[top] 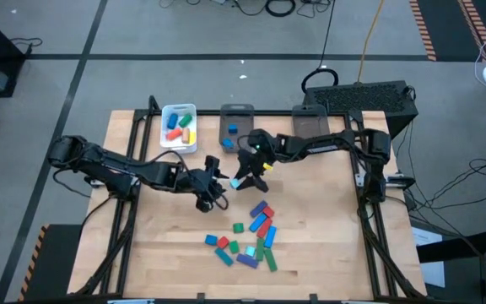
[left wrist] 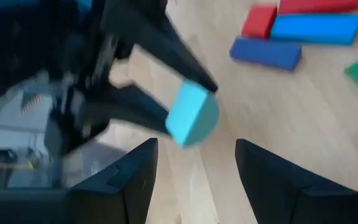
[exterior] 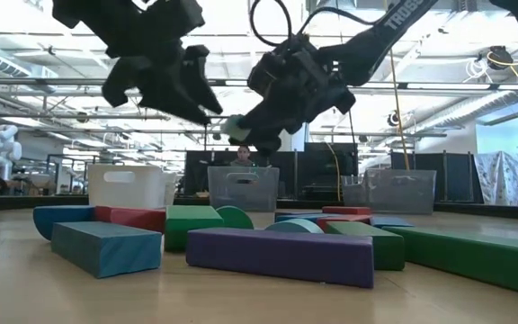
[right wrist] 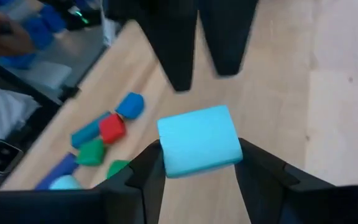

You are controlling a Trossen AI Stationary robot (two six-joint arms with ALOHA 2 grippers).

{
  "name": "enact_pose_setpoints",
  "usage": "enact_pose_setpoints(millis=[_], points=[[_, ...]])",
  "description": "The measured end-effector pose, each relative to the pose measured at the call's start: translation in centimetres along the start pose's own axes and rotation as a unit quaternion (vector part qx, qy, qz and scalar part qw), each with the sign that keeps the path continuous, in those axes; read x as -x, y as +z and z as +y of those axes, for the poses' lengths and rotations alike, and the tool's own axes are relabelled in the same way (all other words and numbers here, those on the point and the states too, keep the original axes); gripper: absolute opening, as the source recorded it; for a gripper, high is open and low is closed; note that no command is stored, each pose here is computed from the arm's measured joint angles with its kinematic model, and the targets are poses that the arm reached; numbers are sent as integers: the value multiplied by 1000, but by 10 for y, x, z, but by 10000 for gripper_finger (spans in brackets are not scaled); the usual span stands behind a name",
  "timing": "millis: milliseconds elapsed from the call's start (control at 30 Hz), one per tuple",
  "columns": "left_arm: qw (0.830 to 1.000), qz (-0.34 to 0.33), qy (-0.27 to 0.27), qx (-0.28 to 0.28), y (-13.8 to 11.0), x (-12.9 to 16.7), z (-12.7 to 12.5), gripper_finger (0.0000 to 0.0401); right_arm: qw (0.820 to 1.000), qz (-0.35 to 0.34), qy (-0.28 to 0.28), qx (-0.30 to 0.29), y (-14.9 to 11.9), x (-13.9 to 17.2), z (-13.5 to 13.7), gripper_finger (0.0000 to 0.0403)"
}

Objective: Sort blocks by size
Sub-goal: Put the light blue half circle block into the left black bin

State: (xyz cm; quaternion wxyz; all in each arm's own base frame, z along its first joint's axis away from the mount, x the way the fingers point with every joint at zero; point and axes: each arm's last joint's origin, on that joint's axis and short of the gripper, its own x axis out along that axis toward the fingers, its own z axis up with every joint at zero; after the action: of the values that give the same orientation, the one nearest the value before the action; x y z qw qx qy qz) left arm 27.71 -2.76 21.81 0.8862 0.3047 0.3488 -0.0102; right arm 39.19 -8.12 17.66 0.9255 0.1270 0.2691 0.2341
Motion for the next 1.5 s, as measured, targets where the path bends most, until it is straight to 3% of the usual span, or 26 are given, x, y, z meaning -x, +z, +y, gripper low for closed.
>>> enact_pose_setpoints(millis=[233,567,733,1033,1233,1500], points=[[999,-44,21,-14,9,-4,2,218,997,-58,40,9,14,1,2,157],[998,-44,33,-24,10,-15,-1,213,996,-70,54,2,17,2,3,158],[997,-39,65,-18,11,-15,2,175,996,-74,54,-9,18,2,2,158],[997,-38,64,-23,11,-15,2,102,995,-75,52,-28,19,4,0,159],[997,-36,67,-19,11,-15,2,90,996,-79,22,-41,18,7,-5,166],[993,4,116,-7,4,-17,12,88,995,-64,-40,-68,12,16,-18,197]])
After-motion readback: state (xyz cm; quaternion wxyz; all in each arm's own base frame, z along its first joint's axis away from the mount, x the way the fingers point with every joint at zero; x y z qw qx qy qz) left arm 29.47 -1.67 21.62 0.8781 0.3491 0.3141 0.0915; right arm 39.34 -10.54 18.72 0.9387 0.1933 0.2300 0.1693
